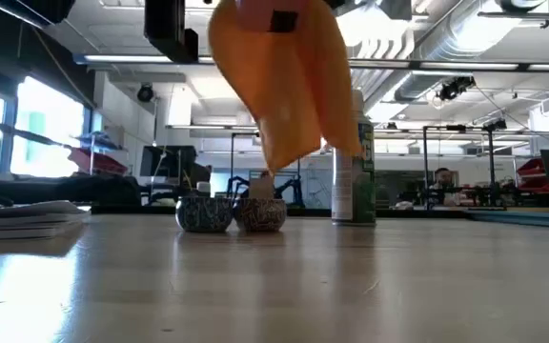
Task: Apply microfiber cloth
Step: Wipe the cellphone with the microfiber cloth
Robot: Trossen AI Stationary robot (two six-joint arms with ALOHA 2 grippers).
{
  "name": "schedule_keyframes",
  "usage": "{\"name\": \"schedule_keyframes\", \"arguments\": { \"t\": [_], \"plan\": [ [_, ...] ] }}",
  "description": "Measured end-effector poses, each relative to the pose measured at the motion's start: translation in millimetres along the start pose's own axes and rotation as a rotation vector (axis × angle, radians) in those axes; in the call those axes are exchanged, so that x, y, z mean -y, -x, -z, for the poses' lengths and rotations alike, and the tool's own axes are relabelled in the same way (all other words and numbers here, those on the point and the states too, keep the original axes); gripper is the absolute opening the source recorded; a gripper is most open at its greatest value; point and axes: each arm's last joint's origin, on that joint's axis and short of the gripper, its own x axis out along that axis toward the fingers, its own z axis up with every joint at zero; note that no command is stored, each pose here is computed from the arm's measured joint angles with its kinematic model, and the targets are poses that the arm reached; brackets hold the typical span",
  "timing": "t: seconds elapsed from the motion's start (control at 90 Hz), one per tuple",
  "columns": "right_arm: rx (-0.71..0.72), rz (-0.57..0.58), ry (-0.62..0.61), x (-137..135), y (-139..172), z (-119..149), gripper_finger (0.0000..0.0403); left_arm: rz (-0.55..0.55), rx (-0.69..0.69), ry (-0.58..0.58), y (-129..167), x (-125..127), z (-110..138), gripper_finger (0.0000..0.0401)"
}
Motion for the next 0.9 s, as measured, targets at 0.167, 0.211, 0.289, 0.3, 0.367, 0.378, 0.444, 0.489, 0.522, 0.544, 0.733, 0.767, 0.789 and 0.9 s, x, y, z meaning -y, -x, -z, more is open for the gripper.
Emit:
{"name": "schedule_keyframes", "arguments": {
  "t": [0.167, 0.211, 0.289, 0.3, 0.367, 0.378, 0.444, 0.489, 0.522, 0.544, 0.733, 0.767, 0.789, 0.9],
  "plan": [
    [-0.009, -0.072, 0.028, -6, 9, -1, 0.0000, -0.008, 0.054, 0.020, -2, 0, 5, 0.0012],
    [-0.006, -0.070, 0.049, -6, 9, -1, 0.0000, -0.012, 0.081, 0.027, -3, 0, 8, 0.0012],
    [0.012, -0.058, 0.087, -3, 10, -2, 0.0000, -0.023, 0.126, 0.047, -6, -2, 13, 0.0012],
    [0.015, -0.056, 0.092, -2, 10, -2, 0.0000, -0.026, 0.130, 0.051, -7, -3, 14, 0.0012],
    [0.022, -0.033, 0.098, 2, 11, -2, 0.0000, -0.026, 0.148, 0.063, -10, -5, 18, 0.0012],
    [0.020, -0.025, 0.097, 2, 11, -2, 0.0000, -0.023, 0.149, 0.063, -10, -5, 18, 0.0012],
    [-0.009, 0.048, 0.086, 8, 12, 0, 0.0000, -0.014, 0.144, 0.061, -12, -4, 22, 0.0012],
    [-0.037, 0.095, 0.080, 13, 13, 3, 0.0000, -0.007, 0.139, 0.055, -12, -3, 23, 0.0012],
    [-0.054, 0.121, 0.077, 16, 14, 5, 0.0000, -0.003, 0.134, 0.052, -12, -3, 23, 0.0012],
    [-0.063, 0.132, 0.076, 17, 15, 6, 0.0000, -0.001, 0.134, 0.052, -12, -3, 23, 0.0012],
    [-0.119, 0.221, 0.062, 32, 31, 12, 0.0000, -0.003, 0.164, 0.061, -11, -4, 17, 0.0012],
    [-0.117, 0.234, 0.066, 34, 34, 12, 0.0000, -0.001, 0.168, 0.063, -11, -4, 16, 0.0012],
    [-0.115, 0.240, 0.070, 35, 36, 12, 0.0000, 0.001, 0.167, 0.065, -11, -3, 16, 0.0012],
    [-0.081, 0.224, 0.094, 34, 40, 8, 0.0000, 0.005, 0.158, 0.087, -11, -3, 16, 0.0012]
  ]
}}
